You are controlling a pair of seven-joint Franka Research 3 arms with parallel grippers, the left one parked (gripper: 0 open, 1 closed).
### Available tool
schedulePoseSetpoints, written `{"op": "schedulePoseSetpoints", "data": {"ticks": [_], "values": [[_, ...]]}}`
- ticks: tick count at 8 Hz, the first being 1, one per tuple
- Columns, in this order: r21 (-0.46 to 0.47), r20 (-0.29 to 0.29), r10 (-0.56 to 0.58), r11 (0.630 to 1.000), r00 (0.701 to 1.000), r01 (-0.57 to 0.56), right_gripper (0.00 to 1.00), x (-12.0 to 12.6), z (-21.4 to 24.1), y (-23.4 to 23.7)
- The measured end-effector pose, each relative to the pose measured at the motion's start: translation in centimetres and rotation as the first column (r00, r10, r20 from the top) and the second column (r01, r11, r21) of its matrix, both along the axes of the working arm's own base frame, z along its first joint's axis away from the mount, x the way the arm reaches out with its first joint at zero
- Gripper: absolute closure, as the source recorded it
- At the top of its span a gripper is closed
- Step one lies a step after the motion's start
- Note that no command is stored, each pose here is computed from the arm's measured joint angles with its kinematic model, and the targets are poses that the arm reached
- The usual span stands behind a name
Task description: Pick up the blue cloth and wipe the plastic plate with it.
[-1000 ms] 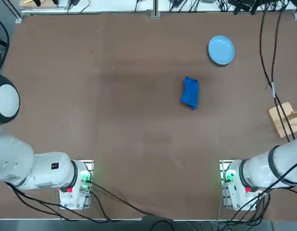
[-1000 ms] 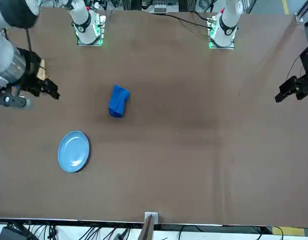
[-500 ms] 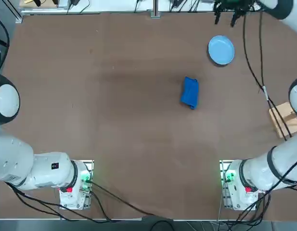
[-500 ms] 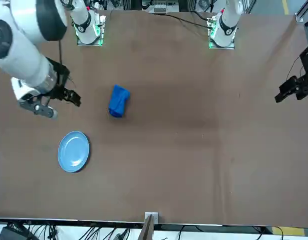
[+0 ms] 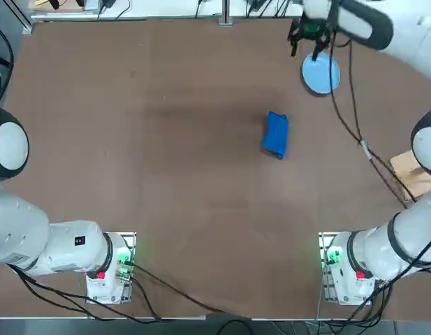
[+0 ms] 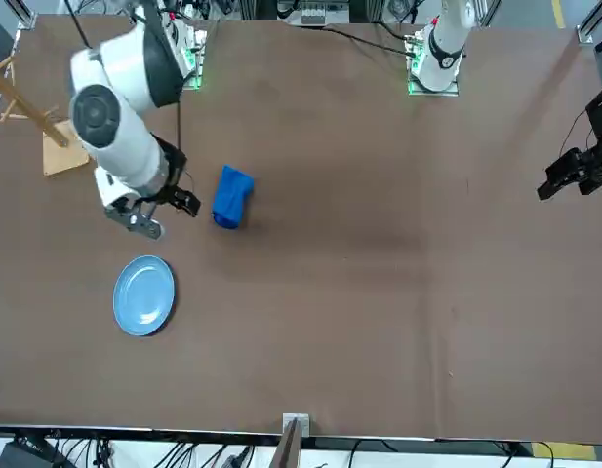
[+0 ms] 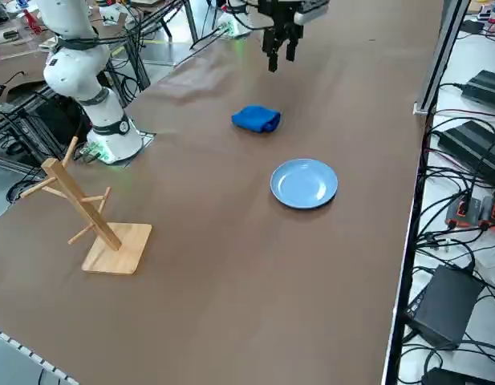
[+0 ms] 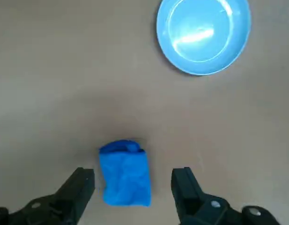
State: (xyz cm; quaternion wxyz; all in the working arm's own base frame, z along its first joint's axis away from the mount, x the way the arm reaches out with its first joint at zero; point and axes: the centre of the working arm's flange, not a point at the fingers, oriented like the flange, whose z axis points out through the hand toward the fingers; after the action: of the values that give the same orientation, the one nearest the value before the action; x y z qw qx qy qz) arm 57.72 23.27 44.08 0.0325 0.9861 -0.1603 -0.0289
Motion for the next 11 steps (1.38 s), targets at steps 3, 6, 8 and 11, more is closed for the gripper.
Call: {"op": "schedulePoseSetpoints", "data": {"ticks": [3,6,8,11], "values": [[0.015,0.032,0.038,0.999,0.999,-0.039,0.0,-2.1,-4.4,2.8],[0.024,0.048,0.087,0.996,0.995,-0.088,0.0,-5.3,-8.0,5.3],[0.014,0.027,0.137,0.99,0.99,-0.137,0.0,-8.1,-9.9,7.3],[0.031,0.073,0.178,0.983,0.981,-0.181,0.0,-11.9,-12.7,7.2]]}}
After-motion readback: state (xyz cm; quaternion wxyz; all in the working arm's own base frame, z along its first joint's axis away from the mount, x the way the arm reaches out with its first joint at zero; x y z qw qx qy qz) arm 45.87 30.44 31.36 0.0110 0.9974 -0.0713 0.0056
